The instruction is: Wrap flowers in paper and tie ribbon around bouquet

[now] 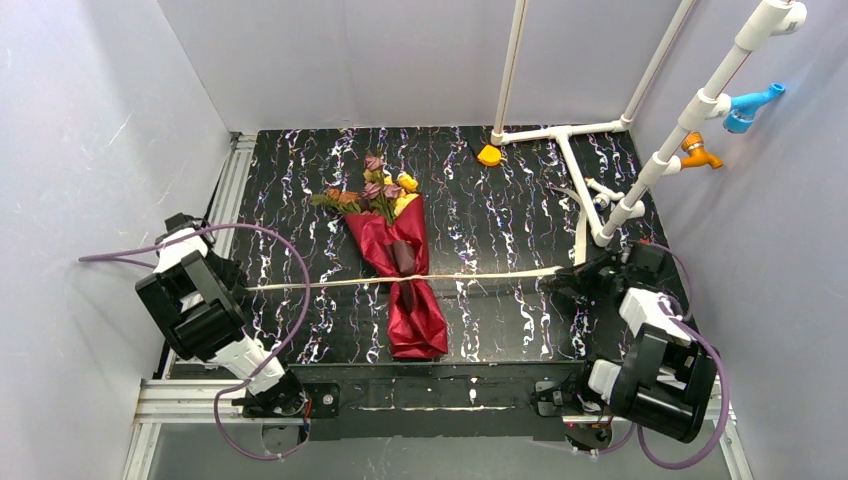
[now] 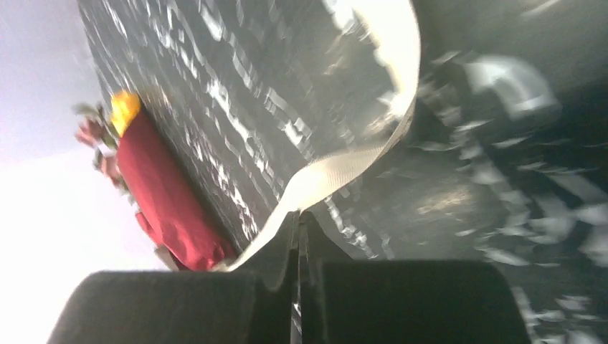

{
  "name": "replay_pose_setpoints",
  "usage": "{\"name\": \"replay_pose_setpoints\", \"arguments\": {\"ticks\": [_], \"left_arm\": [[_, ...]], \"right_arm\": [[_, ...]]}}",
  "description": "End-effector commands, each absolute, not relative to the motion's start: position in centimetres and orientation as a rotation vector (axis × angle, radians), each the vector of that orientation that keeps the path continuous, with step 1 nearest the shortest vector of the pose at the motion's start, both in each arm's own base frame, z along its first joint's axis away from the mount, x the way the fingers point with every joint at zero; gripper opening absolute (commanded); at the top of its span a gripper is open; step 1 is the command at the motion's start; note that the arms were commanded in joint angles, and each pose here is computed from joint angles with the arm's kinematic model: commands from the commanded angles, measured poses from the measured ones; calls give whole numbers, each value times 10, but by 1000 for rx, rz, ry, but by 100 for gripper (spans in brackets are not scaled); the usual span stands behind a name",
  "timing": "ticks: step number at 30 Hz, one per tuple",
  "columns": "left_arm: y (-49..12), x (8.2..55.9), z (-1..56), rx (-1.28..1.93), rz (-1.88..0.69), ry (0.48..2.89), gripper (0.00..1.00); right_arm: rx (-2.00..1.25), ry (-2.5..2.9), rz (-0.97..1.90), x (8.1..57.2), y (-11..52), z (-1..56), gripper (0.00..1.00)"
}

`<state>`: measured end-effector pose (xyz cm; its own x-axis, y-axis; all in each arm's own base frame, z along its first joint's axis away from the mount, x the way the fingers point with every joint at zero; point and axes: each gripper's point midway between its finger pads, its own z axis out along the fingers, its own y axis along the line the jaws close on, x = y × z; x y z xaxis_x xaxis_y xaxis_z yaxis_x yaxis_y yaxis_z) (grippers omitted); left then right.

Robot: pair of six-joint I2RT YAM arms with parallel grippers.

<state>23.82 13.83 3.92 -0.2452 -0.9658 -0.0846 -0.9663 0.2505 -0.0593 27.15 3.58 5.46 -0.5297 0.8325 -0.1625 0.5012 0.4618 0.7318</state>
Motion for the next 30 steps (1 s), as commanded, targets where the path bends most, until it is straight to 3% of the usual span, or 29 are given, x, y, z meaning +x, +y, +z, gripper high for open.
{"name": "replay_pose_setpoints", "arguments": {"ticks": [1, 10, 20, 21, 23, 25, 27, 30], "left_arm": [[142, 223, 40, -1737, 153, 2367, 0], [133, 233, 51, -1493, 370, 2471, 0], [124, 218, 52, -1559, 371, 2443, 0], [122, 215, 53, -1564, 364, 2435, 0], [117, 212, 54, -1568, 334, 2434, 19], [111, 209, 54, -1576, 300, 2438, 44], [105, 206, 55, -1583, 270, 2433, 65], [99, 206, 59, -1566, 216, 2427, 83]], "right_arm": [[1194, 2084, 789, 269, -27, 51, 1], [1227, 2068, 757, 262, -39, 49, 1], [1171, 2066, 780, 260, -27, 55, 1], [1158, 2083, 757, 260, -26, 56, 9], [1128, 2107, 702, 258, -28, 61, 36], [1109, 2116, 654, 257, -30, 68, 65], [1092, 2134, 637, 256, -28, 73, 77], [1052, 2158, 640, 256, -16, 77, 86]]}}
